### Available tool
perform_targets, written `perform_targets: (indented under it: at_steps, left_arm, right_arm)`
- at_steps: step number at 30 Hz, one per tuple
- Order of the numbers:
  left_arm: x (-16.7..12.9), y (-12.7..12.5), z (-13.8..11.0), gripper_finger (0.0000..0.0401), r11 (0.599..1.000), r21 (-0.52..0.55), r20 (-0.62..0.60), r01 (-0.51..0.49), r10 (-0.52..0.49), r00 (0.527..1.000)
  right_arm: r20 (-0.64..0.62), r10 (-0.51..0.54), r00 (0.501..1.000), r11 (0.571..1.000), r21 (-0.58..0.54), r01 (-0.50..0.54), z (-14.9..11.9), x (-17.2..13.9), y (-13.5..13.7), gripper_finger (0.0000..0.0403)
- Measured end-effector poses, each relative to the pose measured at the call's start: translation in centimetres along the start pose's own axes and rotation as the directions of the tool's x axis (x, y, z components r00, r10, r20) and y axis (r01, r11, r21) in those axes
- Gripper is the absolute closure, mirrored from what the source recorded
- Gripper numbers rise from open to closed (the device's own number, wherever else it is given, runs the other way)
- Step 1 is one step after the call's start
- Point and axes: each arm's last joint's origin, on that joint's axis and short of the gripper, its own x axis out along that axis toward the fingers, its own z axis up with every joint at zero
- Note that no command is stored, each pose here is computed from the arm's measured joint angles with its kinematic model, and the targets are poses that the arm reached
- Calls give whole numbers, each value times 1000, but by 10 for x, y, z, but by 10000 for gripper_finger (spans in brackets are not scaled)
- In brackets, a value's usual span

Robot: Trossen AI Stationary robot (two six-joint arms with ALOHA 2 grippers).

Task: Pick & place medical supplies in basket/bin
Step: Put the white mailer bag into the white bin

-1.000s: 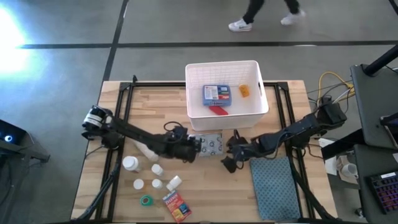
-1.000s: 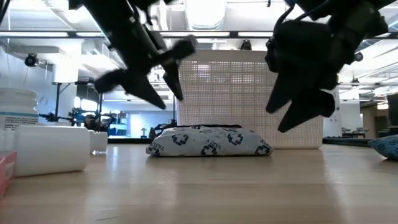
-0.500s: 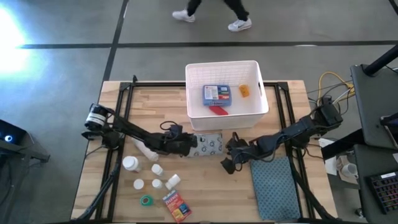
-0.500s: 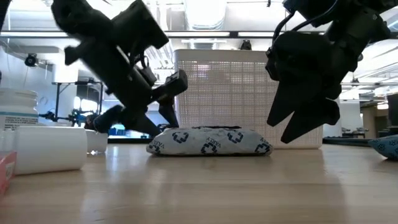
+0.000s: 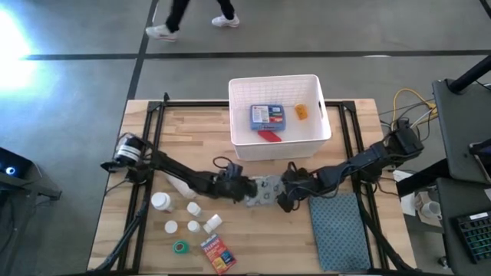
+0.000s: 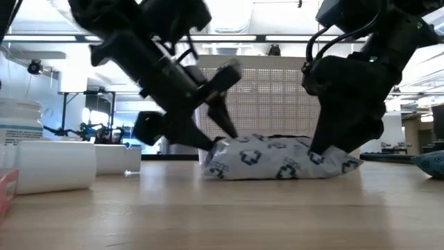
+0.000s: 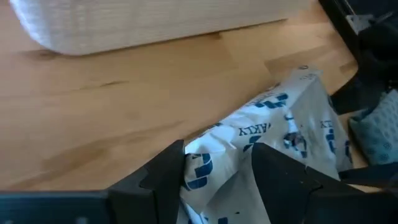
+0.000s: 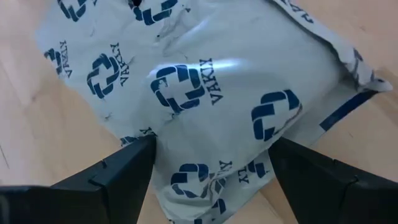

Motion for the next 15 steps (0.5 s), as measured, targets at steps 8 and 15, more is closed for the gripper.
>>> perform_targets:
  at_steps: [8, 15]
  left_arm:
    - [-22, -38, -9, 235, 995, 96, -117, -14, 25, 993]
    - [-34, -59, -14, 235, 995, 79, -175, 68, -53, 983]
  right_arm:
    - [-12, -14, 1000, 990, -141, 12, 1, -9, -3, 101]
    - [93, -56, 994, 979, -191, 73, 11, -24, -8, 101]
